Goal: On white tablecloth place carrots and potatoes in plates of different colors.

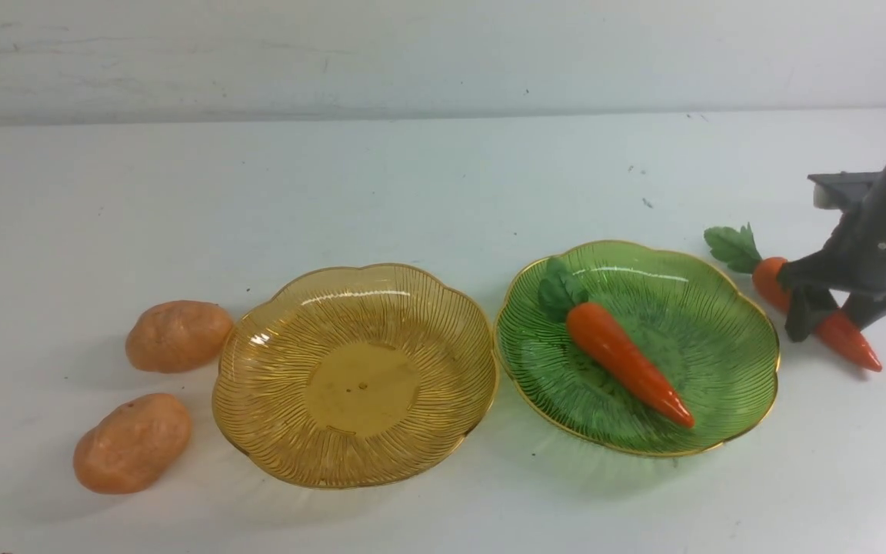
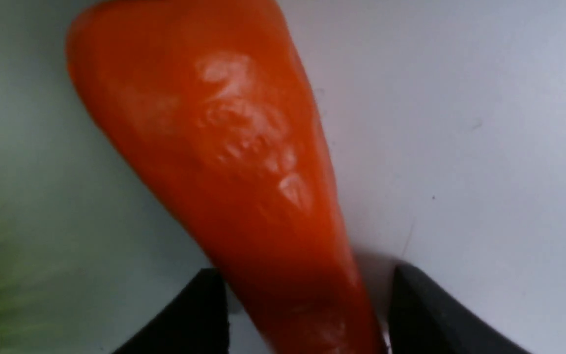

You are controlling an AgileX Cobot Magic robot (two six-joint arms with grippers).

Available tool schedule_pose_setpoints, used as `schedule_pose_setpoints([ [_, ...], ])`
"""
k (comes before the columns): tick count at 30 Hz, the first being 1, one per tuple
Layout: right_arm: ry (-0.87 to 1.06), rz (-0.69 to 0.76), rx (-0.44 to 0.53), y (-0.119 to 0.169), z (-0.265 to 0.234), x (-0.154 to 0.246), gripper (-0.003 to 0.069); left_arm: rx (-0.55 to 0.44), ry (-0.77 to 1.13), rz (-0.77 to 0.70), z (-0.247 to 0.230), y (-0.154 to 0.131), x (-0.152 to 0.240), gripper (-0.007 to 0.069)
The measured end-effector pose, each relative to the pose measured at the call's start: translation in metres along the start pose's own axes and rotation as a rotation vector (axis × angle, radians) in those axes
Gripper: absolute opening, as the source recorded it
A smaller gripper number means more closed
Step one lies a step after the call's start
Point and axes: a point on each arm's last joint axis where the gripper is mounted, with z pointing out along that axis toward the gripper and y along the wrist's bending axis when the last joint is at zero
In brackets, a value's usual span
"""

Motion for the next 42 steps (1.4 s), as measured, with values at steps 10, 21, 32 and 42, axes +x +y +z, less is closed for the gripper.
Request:
schedule_pose_setpoints([
  [10, -0.186, 0.134, 0.056, 0.003, -0.083, -0.005, 0.0219, 0.000, 0.000, 0.000, 0.000, 0.000, 0.000, -0.0003],
  [21, -0.138, -0.111, -0.059, 0.126, -0.098, 0.045, 0.0219, 0.000, 0.001, 0.000, 0.000, 0.000, 0.000, -0.0003],
  [32, -0.134, -0.255, 0.002, 0.167, -0.074, 0.046, 0.0549, 0.000, 0.001, 0.000, 0.000, 0.000, 0.000, -0.0003],
  [42, -0.159, -0.186, -0.088, 0.170, -0.127, 0.084, 0.0080, 0.000, 0.001, 0.000, 0.000, 0.000, 0.000, -0.0003],
])
